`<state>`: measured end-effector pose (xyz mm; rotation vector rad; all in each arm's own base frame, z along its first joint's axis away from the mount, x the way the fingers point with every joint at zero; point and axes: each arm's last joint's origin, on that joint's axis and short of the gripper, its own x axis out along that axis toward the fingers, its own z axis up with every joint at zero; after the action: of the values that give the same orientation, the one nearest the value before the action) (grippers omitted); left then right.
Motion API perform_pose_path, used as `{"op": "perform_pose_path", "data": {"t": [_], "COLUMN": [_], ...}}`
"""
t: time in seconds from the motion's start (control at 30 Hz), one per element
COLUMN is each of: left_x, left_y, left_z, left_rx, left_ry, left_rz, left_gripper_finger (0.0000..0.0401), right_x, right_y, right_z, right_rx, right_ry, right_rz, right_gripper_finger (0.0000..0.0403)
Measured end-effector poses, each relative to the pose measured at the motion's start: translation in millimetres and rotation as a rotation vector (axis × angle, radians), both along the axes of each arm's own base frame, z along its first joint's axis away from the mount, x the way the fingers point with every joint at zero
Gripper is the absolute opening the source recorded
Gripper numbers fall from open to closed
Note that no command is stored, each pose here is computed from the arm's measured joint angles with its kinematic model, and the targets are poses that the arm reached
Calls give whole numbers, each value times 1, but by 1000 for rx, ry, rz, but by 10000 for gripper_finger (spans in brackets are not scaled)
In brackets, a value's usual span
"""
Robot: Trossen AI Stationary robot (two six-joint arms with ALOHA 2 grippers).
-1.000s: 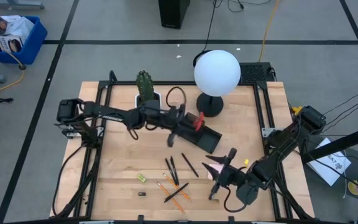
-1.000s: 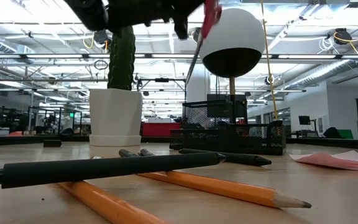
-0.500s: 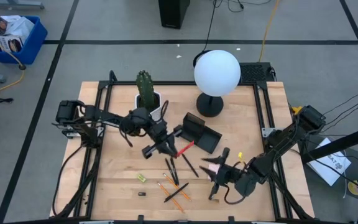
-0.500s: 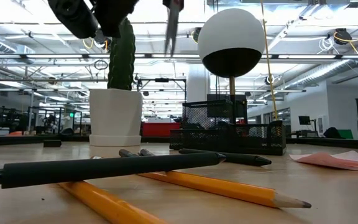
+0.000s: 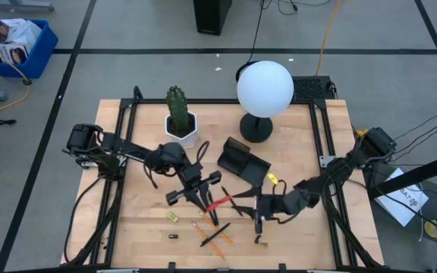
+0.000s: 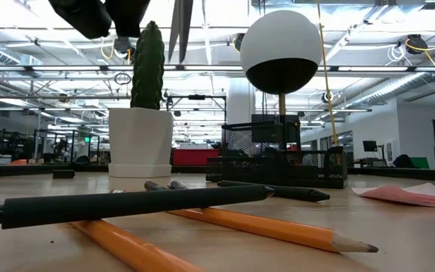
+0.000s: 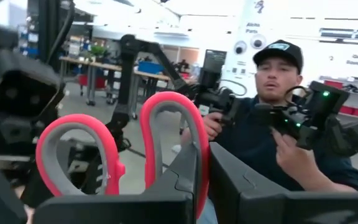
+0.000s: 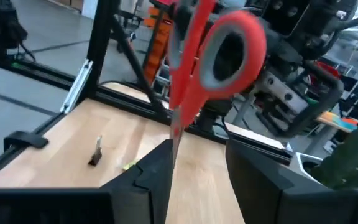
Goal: Pick and place office supplies into organizer
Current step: Put the red scissors into the black desk organizer
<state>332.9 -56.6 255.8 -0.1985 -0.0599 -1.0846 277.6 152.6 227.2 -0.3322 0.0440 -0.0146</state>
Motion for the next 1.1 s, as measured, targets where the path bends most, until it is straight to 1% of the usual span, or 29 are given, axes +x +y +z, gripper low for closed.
{"op": "perform_pose_path", "data": {"t": [0.13, 0.37, 0.5, 0.57, 0.67, 0.8, 0.9, 1.0, 1.1], "left_x": [0, 1, 2, 3, 3, 3, 3, 3, 3], "left_y": [-1, -3, -3, -3, -3, -3, -5, -7, -6], "left_z": [-1, -4, -7, -8, -9, -9, -9, -9, -9], "left_rx": [3, 9, 10, 14, 19, 23, 22, 21, 8], "left_ry": [13, 38, 65, 74, 71, 75, 75, 76, 92], "left_rz": [4, 24, 43, 51, 56, 66, 64, 66, 86], "left_gripper_finger": [26, 22, 29, 27, 21, 24, 36, 38, 35], "right_x": [7, 14, 15, 15, 15, 15, 16, 16, 16], "right_y": [-11, -21, -23, -23, -23, -23, -24, -24, -24], "right_z": [1, 8, 9, 10, 10, 11, 11, 10, 10], "right_rx": [14, 46, 52, 56, 55, 65, 80, 71, 53], "right_ry": [-7, -76, -86, -97, -94, -99, -96, -95, -95], "right_rz": [32, 114, 158, 193, 215, 246, 246, 251, 251], "right_gripper_finger": [144, 144, 144, 144, 141, 115, 76, 28, 22]}}
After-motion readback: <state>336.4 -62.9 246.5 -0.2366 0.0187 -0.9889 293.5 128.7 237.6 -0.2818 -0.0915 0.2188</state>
